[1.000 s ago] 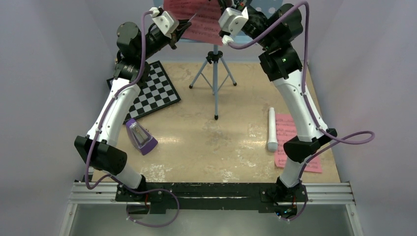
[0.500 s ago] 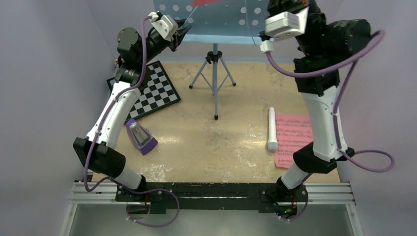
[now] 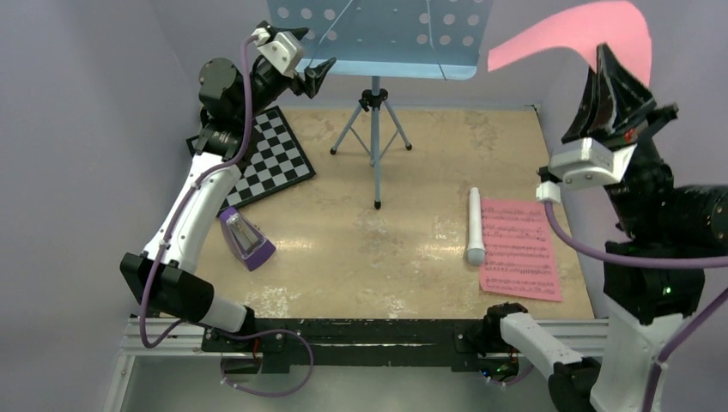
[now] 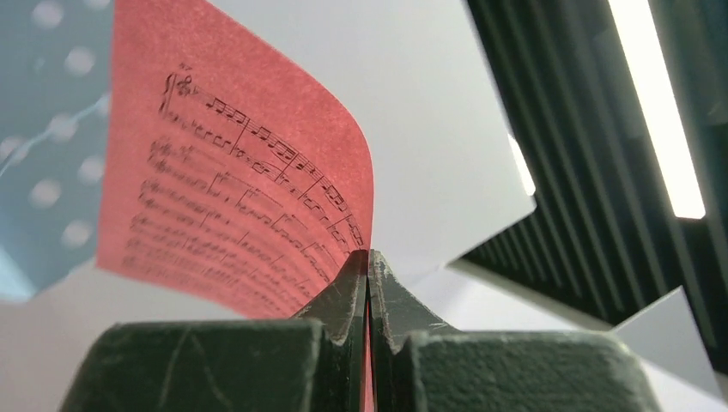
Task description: Pack up the instrument practice props
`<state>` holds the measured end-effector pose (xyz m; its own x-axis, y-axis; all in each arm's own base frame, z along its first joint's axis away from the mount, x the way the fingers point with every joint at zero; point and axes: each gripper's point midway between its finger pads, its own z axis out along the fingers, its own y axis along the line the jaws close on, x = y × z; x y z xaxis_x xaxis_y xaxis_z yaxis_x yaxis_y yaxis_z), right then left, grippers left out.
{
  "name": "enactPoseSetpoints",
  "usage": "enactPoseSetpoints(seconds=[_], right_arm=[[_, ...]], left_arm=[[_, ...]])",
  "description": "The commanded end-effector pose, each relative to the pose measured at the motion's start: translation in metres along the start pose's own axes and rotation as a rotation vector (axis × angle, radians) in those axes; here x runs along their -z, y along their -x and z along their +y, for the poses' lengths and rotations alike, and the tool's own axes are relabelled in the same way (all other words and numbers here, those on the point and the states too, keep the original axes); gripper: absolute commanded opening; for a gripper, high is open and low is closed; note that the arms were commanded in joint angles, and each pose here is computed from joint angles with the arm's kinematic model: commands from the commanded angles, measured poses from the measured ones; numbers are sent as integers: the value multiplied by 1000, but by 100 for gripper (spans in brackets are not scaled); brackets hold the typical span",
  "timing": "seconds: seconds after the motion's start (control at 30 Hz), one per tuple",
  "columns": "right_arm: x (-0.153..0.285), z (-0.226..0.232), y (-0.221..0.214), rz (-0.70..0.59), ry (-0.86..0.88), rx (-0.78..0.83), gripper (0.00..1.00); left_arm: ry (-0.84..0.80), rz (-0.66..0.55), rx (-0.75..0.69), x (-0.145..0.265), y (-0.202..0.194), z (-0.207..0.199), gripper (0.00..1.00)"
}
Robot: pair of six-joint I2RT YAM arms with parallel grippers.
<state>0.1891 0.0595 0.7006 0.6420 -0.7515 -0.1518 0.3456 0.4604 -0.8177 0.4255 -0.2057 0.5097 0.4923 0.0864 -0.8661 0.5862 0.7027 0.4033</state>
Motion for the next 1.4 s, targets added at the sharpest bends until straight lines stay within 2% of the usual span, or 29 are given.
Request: enactPoseSetpoints(seconds=[0.0,0.2,0.4,0.5,0.6,0.87,0.93,1.0,1.17,1.37], right_arm=[[49,68,-49,258,178,-75,0],[125,143,-95,545,308,-198,0],[197,228,-119,754,518,-397,0],[228,265,-114,810,662,-526,0],[249,282,-107,854,728,-653,0],[257,278,-48,811,959,-887,0],[261,278,-43,810,1014,-901,0],[268,282,-57,847,1030,-896,0],[292,300,-138,1011,994,-793,0],[325,338,-207,1040,1095,-680,0]], left_arm=[[101,-100,-98,23,55,15,76],[151,-120,-136,35,73,21,77],[196,-135,-165,44,79,26,78],[208,-131,-167,46,77,27,78],[208,-131,-178,49,78,26,79],[205,-119,-187,50,74,24,79],[203,-119,-184,49,71,24,79],[204,-119,-182,49,72,24,79],[196,-107,-193,47,73,25,79],[204,-75,-228,47,68,29,79]])
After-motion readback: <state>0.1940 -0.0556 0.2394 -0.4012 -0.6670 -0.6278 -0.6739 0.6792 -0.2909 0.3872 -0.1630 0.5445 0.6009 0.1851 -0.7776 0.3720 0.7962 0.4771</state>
